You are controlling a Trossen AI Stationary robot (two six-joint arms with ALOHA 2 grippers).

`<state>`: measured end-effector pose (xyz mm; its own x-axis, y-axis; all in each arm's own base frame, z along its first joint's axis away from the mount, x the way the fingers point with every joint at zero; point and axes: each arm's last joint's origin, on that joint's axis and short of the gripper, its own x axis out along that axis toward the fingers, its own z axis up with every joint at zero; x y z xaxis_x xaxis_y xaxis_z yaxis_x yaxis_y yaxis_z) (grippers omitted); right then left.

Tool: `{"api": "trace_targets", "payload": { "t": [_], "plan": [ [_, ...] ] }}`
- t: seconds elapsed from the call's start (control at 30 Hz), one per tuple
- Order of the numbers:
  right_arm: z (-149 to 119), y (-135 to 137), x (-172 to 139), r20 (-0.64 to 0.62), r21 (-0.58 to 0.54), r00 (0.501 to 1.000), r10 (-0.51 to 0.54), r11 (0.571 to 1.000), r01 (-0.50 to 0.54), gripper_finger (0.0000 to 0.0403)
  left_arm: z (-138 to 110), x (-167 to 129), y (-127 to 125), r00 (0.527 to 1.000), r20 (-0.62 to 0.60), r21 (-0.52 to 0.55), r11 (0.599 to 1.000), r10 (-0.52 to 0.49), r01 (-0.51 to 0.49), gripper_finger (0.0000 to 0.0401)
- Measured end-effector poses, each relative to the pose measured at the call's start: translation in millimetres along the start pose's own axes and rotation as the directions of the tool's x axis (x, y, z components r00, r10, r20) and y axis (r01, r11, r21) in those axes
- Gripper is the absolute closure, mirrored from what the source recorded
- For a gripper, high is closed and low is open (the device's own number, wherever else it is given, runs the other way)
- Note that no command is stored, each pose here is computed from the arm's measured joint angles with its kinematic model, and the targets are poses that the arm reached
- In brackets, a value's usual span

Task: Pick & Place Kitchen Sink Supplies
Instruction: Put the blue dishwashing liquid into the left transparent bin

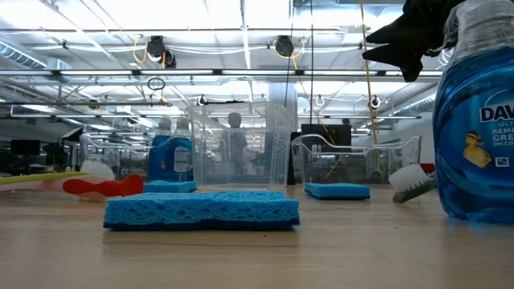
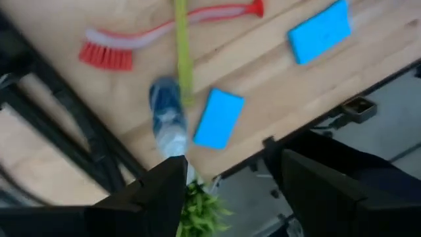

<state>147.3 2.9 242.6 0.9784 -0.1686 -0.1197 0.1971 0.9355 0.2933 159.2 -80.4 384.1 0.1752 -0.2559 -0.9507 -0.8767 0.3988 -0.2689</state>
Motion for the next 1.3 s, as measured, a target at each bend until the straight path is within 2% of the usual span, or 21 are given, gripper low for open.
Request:
{"api": "trace_targets", "payload": {
  "t": [0.47,0.77,0.9,1.3],
  "plan": [
    [0.0,0.0,-0.1,0.0,0.0,1.0,0.0,1.0,0.0,0.0248,-25.1,38.4,-26.4,0.987,0.034,0.044,0.987,0.156,-0.157,0.0155],
    [0.0,0.0,0.0,0.0,0.0,1.0,0.0,1.0,0.0,0.0248,-41.9,73.2,-8.4,0.948,-0.005,-0.041,0.947,0.319,-0.319,0.0155],
    [0.0,0.0,-0.1,0.0,0.0,1.0,0.0,1.0,0.0,0.0248,-43.0,79.0,-5.4,0.942,0.039,-0.042,0.943,0.332,-0.331,0.0155],
    [0.0,0.0,0.0,0.0,0.0,1.0,0.0,1.0,0.0,0.0248,-39.4,93.5,2.0,0.92,0.057,-0.04,0.922,0.388,-0.386,0.0155]
  ]
}}
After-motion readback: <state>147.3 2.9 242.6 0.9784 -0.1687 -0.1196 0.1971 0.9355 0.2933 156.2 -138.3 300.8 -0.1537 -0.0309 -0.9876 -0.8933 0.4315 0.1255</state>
